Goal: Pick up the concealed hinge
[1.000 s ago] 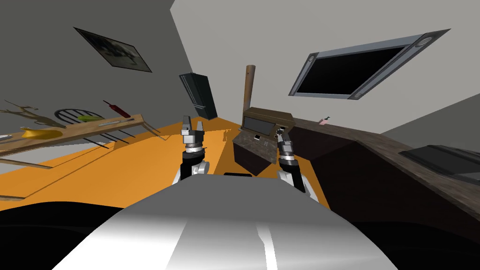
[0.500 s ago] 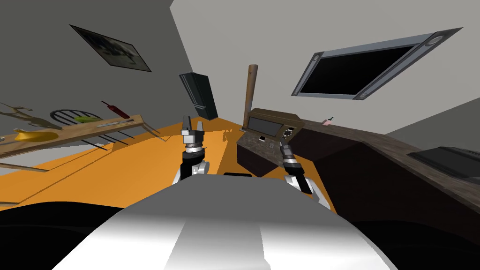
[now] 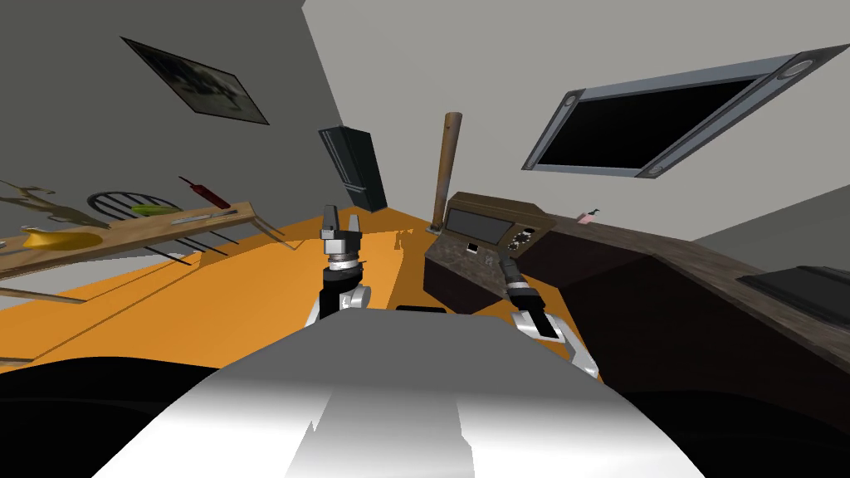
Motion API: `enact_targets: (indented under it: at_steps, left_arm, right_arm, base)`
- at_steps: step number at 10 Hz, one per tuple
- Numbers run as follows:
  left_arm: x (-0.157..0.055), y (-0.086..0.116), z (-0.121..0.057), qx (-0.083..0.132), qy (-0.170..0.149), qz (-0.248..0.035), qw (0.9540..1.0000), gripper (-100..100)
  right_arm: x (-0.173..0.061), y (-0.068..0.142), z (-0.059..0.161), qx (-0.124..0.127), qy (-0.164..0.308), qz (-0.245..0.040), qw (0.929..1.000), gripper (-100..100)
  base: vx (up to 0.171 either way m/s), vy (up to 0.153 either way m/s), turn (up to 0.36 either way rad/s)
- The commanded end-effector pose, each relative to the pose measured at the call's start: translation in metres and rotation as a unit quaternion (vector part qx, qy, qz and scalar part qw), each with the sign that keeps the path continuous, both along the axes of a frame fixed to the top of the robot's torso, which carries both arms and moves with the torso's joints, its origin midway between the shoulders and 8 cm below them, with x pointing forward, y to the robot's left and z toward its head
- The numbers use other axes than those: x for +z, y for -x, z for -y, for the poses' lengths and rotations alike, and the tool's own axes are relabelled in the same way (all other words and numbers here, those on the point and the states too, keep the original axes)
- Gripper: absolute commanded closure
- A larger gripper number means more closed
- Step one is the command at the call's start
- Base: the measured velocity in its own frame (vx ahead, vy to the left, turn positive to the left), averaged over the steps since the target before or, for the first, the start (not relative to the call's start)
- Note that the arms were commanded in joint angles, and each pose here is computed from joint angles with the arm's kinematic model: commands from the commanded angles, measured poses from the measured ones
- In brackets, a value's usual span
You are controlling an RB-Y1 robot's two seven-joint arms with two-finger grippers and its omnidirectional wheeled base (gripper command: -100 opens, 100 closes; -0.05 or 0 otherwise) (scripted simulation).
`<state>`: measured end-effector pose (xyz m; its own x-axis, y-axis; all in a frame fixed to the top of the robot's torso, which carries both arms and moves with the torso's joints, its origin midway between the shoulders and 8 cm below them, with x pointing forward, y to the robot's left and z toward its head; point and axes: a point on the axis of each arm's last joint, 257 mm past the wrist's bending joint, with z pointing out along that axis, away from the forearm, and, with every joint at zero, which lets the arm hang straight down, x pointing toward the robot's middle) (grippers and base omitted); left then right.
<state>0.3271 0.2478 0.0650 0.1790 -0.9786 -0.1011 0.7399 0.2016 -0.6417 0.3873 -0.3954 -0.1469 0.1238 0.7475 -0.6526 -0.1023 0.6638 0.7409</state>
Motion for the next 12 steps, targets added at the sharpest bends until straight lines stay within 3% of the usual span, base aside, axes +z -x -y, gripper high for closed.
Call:
enact_targets:
  at_steps: [1,2,3,4,6,7,8,9,10,11,12]
  left_arm:
    - [0.0,0.0,0.0,0.0,0.0,0.0,1.0,0]
    - [0.0,0.0,0.0,0.0,0.0,0.0,1.0,0]
    - [0.0,0.0,0.0,0.0,0.0,0.0,1.0,0]
    - [0.0,0.0,0.0,0.0,0.0,0.0,1.0,0]
    - [0.0,0.0,0.0,0.0,0.0,0.0,1.0,0]
    - [0.0,0.0,0.0,0.0,0.0,0.0,1.0,0]
    - [0.0,0.0,0.0,0.0,0.0,0.0,1.0,0]
    - [0.0,0.0,0.0,0.0,0.0,0.0,1.0,0]
    - [0.0,0.0,0.0,0.0,0.0,0.0,1.0,0]
    - [0.0,0.0,0.0,0.0,0.0,0.0,1.0,0]
    - [0.0,0.0,0.0,0.0,0.0,0.0,1.0,0]
  right_arm:
    - [-0.026,0.0,0.023,-0.023,0.026,-0.042,0.9985,-100]
    - [-0.029,0.0,0.025,-0.024,0.026,-0.045,0.9984,-100]
    - [-0.044,0.001,0.042,-0.039,0.043,-0.072,0.9957,-100]
    - [-0.045,0.001,0.042,-0.04,0.043,-0.074,0.9956,-100]
    - [-0.07,0.004,0.074,-0.066,0.078,-0.123,0.9871,-100]
    - [-0.075,0.005,0.078,-0.072,0.077,-0.132,0.9857,-100]
    - [-0.089,0.008,0.095,-0.086,0.094,-0.159,0.9791,-100]
    - [-0.089,0.008,0.096,-0.088,0.094,-0.16,0.9787,-100]
    - [-0.102,0.012,0.113,-0.102,0.11,-0.187,0.9709,-100]
    - [-0.102,0.012,0.113,-0.103,0.11,-0.188,0.9705,-100]
    - [-0.113,0.016,0.129,-0.116,0.127,-0.213,0.9619,-100]
  base:
    - [0.049,0.09,0.039]
    - [0.036,0.078,0.006]
    - [0.032,0.077,0.03]
    - [0.027,0.049,0.013]
    - [0.037,0.063,0.045]
    - [0.033,0.059,0.023]
    - [0.03,0.055,0.041]
    - [0.02,0.034,0.019]
    - [0.025,0.032,0.055]
    - [0.017,0.028,0.025]
    - [0.016,0.032,0.054]
